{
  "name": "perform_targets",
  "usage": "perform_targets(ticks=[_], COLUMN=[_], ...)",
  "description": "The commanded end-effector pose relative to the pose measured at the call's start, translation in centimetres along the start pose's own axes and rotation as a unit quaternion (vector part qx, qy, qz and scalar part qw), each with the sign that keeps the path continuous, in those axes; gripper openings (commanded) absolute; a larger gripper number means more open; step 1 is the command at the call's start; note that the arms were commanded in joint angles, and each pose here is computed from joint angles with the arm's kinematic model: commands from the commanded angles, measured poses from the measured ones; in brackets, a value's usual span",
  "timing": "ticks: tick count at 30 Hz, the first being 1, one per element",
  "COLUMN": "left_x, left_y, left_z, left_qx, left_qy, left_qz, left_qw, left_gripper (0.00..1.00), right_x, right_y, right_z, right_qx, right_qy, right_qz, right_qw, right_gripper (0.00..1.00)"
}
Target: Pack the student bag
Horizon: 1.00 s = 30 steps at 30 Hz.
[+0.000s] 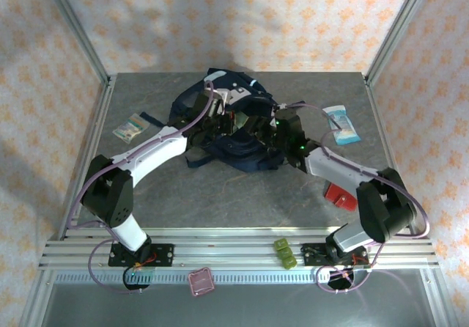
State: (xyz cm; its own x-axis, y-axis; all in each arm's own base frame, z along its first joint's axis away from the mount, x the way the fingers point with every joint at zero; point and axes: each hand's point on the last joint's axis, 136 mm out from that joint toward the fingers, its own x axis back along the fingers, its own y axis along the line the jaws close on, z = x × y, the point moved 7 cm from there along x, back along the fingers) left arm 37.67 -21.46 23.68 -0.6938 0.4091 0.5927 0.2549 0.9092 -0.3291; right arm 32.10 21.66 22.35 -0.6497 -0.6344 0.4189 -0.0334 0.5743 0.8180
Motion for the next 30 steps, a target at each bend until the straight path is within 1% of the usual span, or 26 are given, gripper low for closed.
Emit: perform_targets(ticks=[1,6,9,11,15,18,19,23,30], left_x=[1.5,1.4,1.3,1.2,0.9,0.8,0.8,0.9,1.0], left_y=[1.2,2.4,2.9,2.9,2.4,1.8,1.6,1.3,0.8], left_z=[-2.4,-2.4,-2.3,-2.1,-1.1,-0.4,-0.2,0.2,0.7], left_qx=[-0.011,-0.020,-0.015,-0.010,-0.004,-0.008,-0.009,-0.006,-0.003], left_qy=[-0.069,-0.073,-0.075,-0.072,-0.062,-0.052,-0.050,-0.050,-0.045], left_qz=[-0.047,-0.101,-0.122,-0.122,-0.095,-0.081,-0.078,-0.066,-0.045], left_qw=[0.996,0.992,0.990,0.990,0.993,0.995,0.996,0.997,0.998], left_gripper=[0.00,0.00,0.00,0.00,0.00,0.00,0.00,0.00,0.00], right_x=[1.8,3.8,5.1,6.2,9.4,12.1,13.1,15.8,18.5], right_y=[-1.0,-1.4,-2.2,-2.9,-4.7,-6.4,-7.1,-11.0,-17.6], right_z=[0.1,-0.3,-0.5,-0.6,-0.9,-1.2,-1.4,-1.5,0.2], right_qx=[0.042,0.050,0.051,0.052,0.040,0.024,0.016,-0.031,-0.112], right_qy=[-0.011,-0.036,-0.046,-0.054,-0.093,-0.124,-0.127,-0.111,-0.096], right_qz=[0.050,0.075,0.108,0.137,0.208,0.279,0.309,0.408,0.489], right_qw=[0.998,0.995,0.992,0.988,0.973,0.952,0.942,0.906,0.860], right_gripper=[0.47,0.47,0.53,0.57,0.74,0.91,0.99,1.00,1.00])
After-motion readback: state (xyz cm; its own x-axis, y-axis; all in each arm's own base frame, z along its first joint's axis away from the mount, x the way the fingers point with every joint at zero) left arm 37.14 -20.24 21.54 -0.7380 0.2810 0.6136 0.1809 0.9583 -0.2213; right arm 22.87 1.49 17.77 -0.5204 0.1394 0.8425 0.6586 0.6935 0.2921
